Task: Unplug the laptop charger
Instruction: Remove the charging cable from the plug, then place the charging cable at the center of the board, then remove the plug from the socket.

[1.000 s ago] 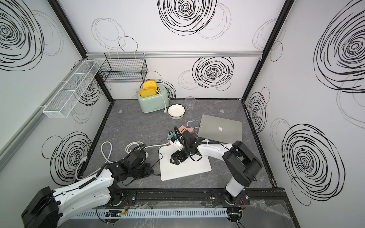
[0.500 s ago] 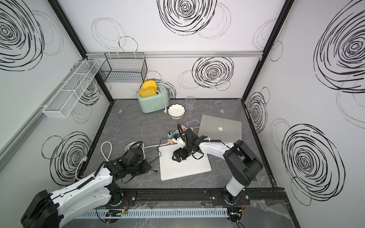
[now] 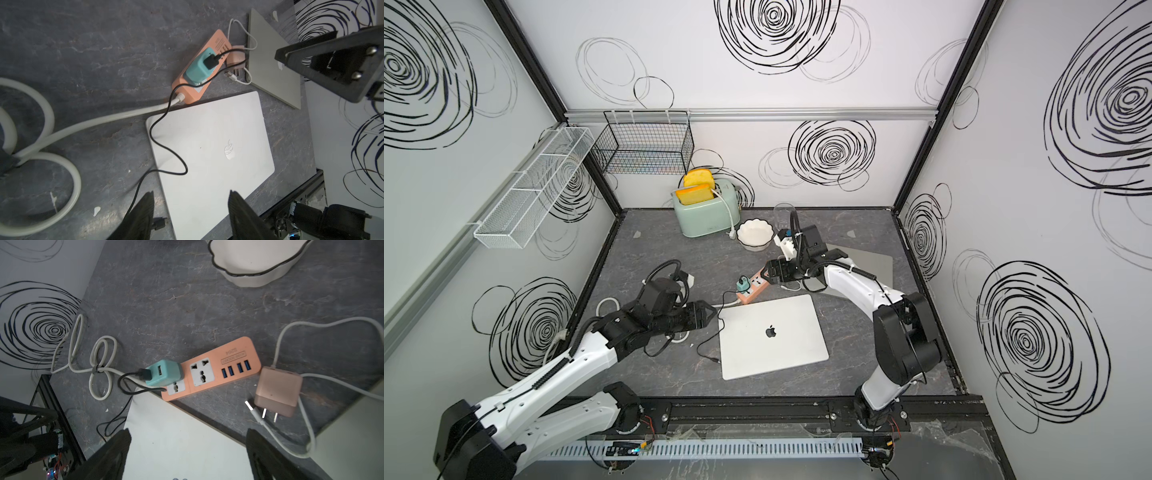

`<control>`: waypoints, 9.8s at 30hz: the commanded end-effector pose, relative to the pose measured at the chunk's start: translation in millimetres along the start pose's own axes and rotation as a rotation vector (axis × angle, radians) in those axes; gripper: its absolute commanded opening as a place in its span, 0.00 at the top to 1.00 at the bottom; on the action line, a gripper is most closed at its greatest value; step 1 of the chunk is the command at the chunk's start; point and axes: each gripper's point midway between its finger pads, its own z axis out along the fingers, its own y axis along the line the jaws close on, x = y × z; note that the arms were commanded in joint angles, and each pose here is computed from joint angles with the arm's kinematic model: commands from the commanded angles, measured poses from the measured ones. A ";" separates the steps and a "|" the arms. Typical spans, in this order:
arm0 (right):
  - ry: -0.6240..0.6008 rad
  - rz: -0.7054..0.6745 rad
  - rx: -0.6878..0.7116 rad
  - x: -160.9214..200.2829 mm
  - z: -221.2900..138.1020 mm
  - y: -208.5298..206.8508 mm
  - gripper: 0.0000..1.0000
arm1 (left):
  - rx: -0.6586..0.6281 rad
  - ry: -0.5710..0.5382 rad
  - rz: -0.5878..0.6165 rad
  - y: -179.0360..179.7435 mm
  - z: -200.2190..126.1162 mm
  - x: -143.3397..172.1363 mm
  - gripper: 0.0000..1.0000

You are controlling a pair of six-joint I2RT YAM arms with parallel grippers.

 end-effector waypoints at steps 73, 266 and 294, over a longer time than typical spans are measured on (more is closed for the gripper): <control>0.279 0.052 0.052 39.7 111.7 -18.7 0.12 | -0.030 -0.061 0.426 -51.0 123.3 -90.7 0.86; 0.417 -0.269 0.074 45.3 132.0 56.5 0.20 | 0.082 0.046 -0.116 42.6 81.4 -73.1 0.34; 0.372 -0.155 0.015 22.8 115.4 62.5 0.77 | 0.286 0.012 -0.131 21.5 92.2 -63.1 0.32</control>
